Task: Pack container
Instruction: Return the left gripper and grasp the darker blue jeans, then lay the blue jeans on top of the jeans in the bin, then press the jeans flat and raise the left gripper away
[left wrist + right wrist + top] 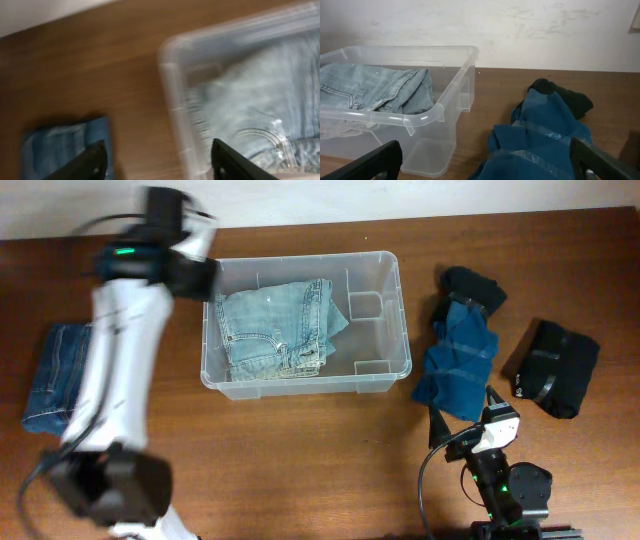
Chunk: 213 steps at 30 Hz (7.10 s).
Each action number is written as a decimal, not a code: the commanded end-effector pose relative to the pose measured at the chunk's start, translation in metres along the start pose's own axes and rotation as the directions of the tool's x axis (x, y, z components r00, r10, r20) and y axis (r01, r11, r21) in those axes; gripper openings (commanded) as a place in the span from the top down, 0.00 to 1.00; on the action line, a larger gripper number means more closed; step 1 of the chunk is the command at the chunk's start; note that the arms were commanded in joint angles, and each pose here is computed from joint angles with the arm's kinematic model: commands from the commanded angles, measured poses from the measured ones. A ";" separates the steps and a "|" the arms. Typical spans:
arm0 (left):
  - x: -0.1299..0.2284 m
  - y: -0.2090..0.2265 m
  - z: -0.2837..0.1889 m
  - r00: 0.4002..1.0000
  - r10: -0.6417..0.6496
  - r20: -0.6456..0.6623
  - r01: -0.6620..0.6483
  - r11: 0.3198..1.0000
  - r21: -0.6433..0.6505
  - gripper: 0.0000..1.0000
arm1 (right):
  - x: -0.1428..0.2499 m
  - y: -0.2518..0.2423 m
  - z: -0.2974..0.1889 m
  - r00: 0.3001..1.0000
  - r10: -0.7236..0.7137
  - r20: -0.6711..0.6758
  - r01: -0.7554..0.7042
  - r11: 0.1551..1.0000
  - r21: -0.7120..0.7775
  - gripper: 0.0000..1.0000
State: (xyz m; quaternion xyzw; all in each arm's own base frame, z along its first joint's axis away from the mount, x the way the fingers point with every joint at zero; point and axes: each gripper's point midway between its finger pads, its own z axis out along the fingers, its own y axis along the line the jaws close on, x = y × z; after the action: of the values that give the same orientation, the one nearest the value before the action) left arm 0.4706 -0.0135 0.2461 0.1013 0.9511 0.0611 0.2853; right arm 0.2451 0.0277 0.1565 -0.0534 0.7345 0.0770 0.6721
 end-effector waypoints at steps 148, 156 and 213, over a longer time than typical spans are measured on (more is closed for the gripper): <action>0.026 -0.196 -0.013 0.649 0.718 0.252 -0.685 0.407 0.604 0.99 | 0.003 0.001 0.000 1.000 -0.005 -0.003 0.005 1.000 -0.010 0.02; 0.021 -0.191 -0.005 0.657 0.710 0.254 -0.686 0.422 0.593 0.99 | 0.003 0.001 0.000 1.000 -0.005 -0.003 0.005 1.000 -0.010 0.02; 0.063 -0.148 0.190 0.712 0.687 -0.146 -0.548 0.673 0.496 0.99 | 0.003 0.001 0.000 1.000 -0.005 -0.003 0.005 1.000 -0.010 0.02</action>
State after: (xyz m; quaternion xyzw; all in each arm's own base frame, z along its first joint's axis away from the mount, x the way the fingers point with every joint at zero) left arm 0.5101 -0.1533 0.0749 0.4843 0.8656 -0.0403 0.1205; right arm 0.2451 0.0277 0.1565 -0.0544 0.7344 0.0761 0.6722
